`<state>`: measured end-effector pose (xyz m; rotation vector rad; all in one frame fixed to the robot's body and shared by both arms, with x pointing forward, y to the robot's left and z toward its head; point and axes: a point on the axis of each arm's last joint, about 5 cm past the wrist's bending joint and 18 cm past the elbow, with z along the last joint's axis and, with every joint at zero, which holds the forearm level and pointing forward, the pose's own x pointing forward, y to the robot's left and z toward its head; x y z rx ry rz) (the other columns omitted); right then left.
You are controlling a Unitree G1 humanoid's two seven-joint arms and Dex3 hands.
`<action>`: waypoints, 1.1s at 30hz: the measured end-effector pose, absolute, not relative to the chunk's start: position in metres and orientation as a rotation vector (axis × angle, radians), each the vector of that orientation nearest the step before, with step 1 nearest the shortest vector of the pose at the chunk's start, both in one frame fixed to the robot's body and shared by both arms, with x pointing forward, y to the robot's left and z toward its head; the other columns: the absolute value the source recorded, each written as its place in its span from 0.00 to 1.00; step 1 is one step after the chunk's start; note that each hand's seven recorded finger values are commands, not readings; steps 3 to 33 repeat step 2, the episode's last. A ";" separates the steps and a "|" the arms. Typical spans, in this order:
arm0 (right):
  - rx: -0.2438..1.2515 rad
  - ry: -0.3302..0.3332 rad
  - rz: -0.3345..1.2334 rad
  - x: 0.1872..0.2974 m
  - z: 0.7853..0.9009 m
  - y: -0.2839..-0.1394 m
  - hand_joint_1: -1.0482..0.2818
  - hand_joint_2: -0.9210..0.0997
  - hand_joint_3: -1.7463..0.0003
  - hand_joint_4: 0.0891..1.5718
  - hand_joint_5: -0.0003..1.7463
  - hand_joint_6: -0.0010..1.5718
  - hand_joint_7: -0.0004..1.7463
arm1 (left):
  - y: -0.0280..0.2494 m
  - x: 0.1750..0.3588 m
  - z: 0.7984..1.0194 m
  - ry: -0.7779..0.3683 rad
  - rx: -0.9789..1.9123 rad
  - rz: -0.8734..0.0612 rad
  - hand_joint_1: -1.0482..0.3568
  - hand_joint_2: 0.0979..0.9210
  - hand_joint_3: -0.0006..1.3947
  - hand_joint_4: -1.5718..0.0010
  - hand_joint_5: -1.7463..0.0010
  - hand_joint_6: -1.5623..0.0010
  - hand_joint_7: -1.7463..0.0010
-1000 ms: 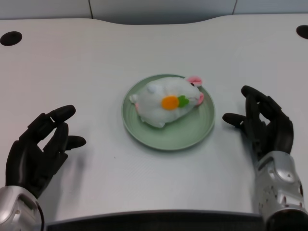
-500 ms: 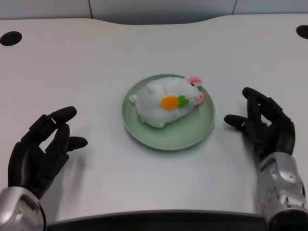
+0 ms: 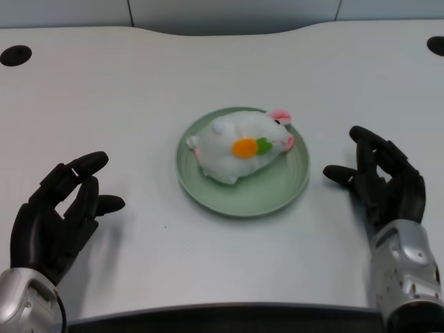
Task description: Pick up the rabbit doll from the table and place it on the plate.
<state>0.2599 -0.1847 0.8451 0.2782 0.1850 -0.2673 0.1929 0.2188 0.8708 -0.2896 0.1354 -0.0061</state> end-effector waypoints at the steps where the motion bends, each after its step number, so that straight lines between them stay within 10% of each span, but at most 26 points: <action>1: 0.278 0.185 -0.267 0.260 0.845 -0.185 0.55 0.00 0.84 0.43 0.58 0.44 0.26 | 0.219 0.193 0.871 0.135 -0.289 -0.006 0.37 1.00 0.36 0.82 0.07 0.77 0.54; 33: 0.276 0.185 -0.267 0.260 0.845 -0.185 0.55 0.00 0.84 0.43 0.58 0.44 0.26 | 0.219 0.193 0.871 0.135 -0.289 -0.006 0.37 1.00 0.36 0.83 0.07 0.77 0.54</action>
